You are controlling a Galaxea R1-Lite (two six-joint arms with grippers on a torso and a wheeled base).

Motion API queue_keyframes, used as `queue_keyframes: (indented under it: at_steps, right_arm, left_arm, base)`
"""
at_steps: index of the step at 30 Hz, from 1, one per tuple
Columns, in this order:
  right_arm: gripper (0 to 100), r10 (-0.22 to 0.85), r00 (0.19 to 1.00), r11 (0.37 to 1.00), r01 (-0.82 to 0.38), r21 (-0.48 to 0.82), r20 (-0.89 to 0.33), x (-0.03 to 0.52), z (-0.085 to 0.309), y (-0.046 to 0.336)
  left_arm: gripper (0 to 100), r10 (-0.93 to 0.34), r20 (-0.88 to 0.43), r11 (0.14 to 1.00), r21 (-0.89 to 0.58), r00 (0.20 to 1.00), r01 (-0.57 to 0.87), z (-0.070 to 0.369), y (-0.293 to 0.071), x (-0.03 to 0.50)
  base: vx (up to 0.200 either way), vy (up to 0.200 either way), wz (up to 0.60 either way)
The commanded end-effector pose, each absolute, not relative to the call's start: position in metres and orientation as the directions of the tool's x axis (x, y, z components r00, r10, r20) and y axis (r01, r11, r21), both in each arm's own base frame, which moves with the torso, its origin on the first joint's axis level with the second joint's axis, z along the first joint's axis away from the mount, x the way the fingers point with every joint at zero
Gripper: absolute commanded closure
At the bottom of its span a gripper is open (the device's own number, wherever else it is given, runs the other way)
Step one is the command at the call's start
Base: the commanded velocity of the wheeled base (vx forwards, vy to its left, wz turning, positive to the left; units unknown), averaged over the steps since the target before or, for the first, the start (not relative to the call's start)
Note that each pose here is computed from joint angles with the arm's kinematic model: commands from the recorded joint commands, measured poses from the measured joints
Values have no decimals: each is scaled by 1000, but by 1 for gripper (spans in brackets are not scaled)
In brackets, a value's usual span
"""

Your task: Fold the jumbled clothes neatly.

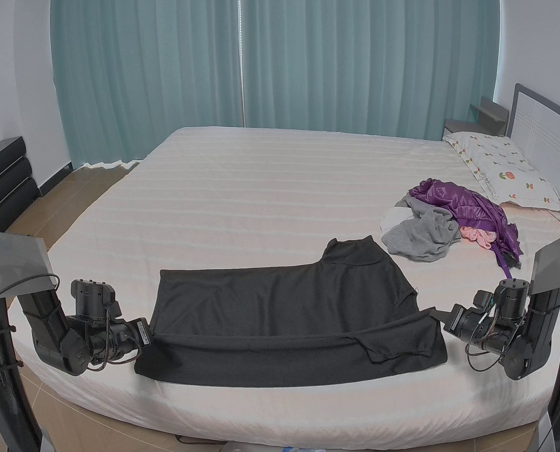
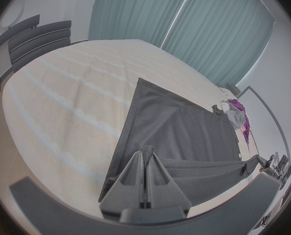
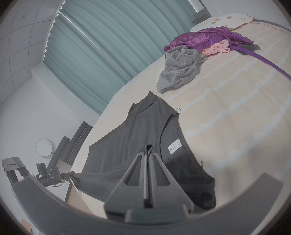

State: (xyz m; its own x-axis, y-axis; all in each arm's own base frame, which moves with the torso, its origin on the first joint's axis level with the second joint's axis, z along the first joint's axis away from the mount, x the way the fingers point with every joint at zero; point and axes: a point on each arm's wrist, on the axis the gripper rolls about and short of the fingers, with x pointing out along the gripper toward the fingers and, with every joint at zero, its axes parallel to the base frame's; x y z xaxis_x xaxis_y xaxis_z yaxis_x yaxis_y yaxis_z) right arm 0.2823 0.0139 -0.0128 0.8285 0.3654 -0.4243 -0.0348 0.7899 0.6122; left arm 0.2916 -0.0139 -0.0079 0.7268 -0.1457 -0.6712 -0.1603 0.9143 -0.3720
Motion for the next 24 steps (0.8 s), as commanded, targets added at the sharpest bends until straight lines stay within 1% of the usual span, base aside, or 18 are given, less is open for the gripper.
queue_keyframes:
  at_steps: [1,7,23,24]
  right_arm:
    - [100,363,823,790,-24,612,-437,295,-30,14]
    - [100,358,826,793,-22,609,-436,307,-43,14]
    - [100,358,829,793,-27,609,-430,318,-53,15]
    - [100,357,829,793,-26,609,-431,318,-54,15]
  left_arm:
    - [100,-144,-690,911,-373,709,-179,-24,-14,302]
    - [100,-147,-679,895,-400,719,-195,-27,-15,312]
    - [100,-149,-677,869,-437,721,-231,-36,-17,324]
    - [0,-150,-683,869,-436,715,-234,-38,-17,323]
  base:
    - [0,0,0]
    - [0,0,0]
    - [0,0,0]
    - [0,0,0]
